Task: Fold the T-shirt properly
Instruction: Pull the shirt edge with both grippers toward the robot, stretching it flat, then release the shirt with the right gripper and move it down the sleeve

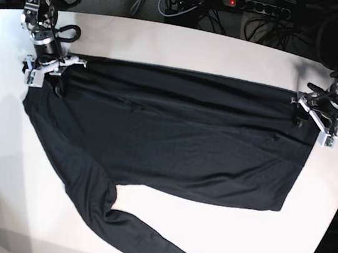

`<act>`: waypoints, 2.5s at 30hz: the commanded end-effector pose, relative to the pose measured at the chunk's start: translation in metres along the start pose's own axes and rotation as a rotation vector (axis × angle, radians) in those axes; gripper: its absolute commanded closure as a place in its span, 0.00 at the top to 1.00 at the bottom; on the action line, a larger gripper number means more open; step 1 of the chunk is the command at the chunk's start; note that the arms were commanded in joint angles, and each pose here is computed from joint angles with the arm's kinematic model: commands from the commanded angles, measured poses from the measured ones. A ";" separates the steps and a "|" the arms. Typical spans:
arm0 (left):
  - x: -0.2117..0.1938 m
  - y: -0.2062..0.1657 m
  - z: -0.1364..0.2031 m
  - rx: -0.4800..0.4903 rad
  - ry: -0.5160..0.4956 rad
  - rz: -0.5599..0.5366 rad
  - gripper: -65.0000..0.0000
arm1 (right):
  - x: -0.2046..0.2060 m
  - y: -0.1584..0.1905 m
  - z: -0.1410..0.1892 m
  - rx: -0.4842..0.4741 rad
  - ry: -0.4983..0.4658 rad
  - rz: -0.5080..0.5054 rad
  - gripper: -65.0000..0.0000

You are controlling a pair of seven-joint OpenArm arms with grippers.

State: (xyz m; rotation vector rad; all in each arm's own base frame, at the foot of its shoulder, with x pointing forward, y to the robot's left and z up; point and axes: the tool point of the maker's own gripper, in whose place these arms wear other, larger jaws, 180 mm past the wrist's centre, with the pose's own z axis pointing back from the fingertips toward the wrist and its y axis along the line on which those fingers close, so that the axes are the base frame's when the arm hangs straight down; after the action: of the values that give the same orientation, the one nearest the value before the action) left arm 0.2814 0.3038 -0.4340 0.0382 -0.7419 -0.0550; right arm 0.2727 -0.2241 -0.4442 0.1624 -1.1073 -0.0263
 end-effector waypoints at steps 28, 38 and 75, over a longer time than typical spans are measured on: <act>-0.050 0.031 0.048 0.098 0.111 -0.034 0.67 | -0.084 -0.009 0.076 -0.051 0.184 0.022 0.06; -0.033 0.017 0.037 0.079 0.061 0.012 0.67 | -0.063 -0.010 0.070 -0.048 0.085 0.029 0.06; -0.003 0.037 0.079 0.162 -0.019 0.032 0.66 | 0.119 -0.007 -0.004 -0.020 -0.158 0.180 0.07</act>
State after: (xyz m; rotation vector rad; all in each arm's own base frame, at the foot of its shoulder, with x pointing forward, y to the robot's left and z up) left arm 0.2150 0.3355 -0.3932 0.1636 -0.7040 0.0545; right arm 0.3207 -0.2410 -0.3613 0.0459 -1.2009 0.1028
